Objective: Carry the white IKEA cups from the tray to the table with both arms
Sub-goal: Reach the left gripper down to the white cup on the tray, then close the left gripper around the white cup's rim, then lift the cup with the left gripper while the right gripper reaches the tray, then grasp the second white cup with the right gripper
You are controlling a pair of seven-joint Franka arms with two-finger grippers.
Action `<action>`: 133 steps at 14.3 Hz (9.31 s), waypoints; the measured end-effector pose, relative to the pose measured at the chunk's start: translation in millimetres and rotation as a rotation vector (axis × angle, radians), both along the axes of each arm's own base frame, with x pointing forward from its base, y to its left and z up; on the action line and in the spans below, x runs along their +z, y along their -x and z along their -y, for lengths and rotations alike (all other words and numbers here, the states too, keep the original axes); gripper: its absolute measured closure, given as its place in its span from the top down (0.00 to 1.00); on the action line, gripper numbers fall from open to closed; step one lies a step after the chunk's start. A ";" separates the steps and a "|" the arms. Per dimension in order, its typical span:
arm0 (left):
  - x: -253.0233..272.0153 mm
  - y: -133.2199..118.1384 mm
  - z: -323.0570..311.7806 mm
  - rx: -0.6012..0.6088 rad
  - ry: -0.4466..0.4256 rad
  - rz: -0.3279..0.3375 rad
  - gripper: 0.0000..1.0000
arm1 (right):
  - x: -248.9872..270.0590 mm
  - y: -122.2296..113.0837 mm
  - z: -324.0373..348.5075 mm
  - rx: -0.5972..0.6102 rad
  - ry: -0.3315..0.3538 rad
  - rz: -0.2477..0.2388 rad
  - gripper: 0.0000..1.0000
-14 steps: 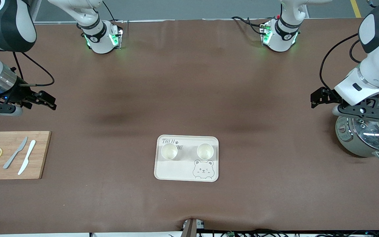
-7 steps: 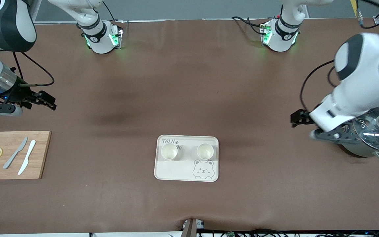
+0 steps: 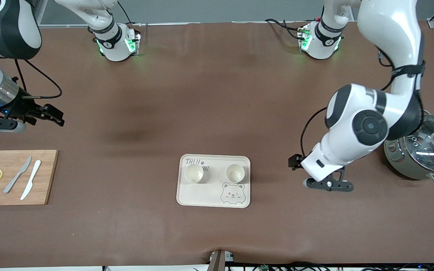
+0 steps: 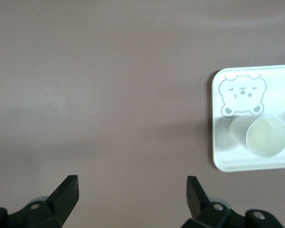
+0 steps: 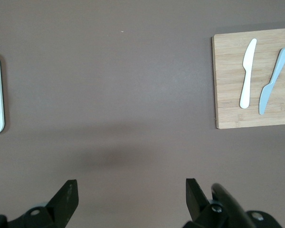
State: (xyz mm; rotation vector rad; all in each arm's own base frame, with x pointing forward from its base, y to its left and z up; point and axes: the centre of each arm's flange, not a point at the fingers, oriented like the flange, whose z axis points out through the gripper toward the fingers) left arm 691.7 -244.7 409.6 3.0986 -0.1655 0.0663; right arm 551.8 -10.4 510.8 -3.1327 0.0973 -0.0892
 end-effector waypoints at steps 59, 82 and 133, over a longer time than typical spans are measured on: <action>-173.8 36.0 184.4 0.092 0.045 0.053 0.04 | -4.1 -2.1 -8.4 0.018 0.000 0.000 1.00; -51.0 101.6 -48.4 -0.122 0.010 -0.044 0.04 | 11.3 0.2 -108.7 -0.204 -0.038 0.034 1.00; -194.4 220.6 -265.6 -0.305 0.016 -0.034 0.39 | -263.7 -75.5 -391.5 -0.459 -0.054 0.133 1.00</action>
